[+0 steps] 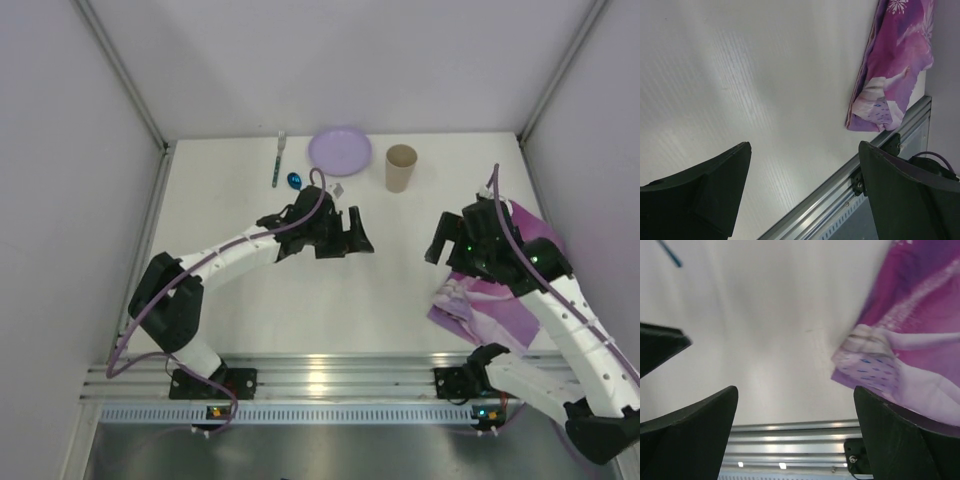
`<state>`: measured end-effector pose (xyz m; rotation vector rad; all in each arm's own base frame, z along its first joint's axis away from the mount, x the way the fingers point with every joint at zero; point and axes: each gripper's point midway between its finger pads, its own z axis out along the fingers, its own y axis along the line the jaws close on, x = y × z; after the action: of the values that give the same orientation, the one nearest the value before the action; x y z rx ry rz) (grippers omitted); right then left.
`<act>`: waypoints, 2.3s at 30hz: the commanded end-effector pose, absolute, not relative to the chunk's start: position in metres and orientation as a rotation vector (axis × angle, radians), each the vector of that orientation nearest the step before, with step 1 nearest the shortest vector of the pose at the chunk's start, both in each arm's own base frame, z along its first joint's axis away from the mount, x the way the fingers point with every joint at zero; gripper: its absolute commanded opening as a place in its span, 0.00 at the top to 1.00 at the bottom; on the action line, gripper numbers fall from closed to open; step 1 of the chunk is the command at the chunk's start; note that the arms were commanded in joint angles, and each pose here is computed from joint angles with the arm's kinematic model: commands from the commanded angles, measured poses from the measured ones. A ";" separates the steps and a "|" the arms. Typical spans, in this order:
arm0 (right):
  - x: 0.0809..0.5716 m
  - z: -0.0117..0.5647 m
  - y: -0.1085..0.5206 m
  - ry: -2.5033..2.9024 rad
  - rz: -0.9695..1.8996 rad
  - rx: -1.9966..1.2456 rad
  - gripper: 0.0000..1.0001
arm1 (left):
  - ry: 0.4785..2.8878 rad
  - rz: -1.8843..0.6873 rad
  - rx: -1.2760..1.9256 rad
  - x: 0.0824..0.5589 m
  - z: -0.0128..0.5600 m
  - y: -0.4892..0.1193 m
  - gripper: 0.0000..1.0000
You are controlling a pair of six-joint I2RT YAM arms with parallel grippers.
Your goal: Set the dinner table for one person
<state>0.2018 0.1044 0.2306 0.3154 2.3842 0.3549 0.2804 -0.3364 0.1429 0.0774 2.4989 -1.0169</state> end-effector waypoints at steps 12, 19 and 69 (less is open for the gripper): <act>0.224 0.081 0.025 2.688 -0.091 0.632 0.16 | 2.434 -1.076 0.241 0.255 0.182 -0.349 0.08; 0.237 0.040 0.040 2.780 -0.063 0.632 0.46 | 2.461 -1.042 0.247 0.240 0.177 -0.333 0.09; 0.151 0.047 0.145 3.073 0.006 0.094 1.00 | 2.798 -0.956 0.520 0.223 0.030 -0.362 0.25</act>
<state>0.1497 0.1473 0.0391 0.1018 3.0866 -0.0082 0.2413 -0.3393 0.0357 0.3841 2.7831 -0.8148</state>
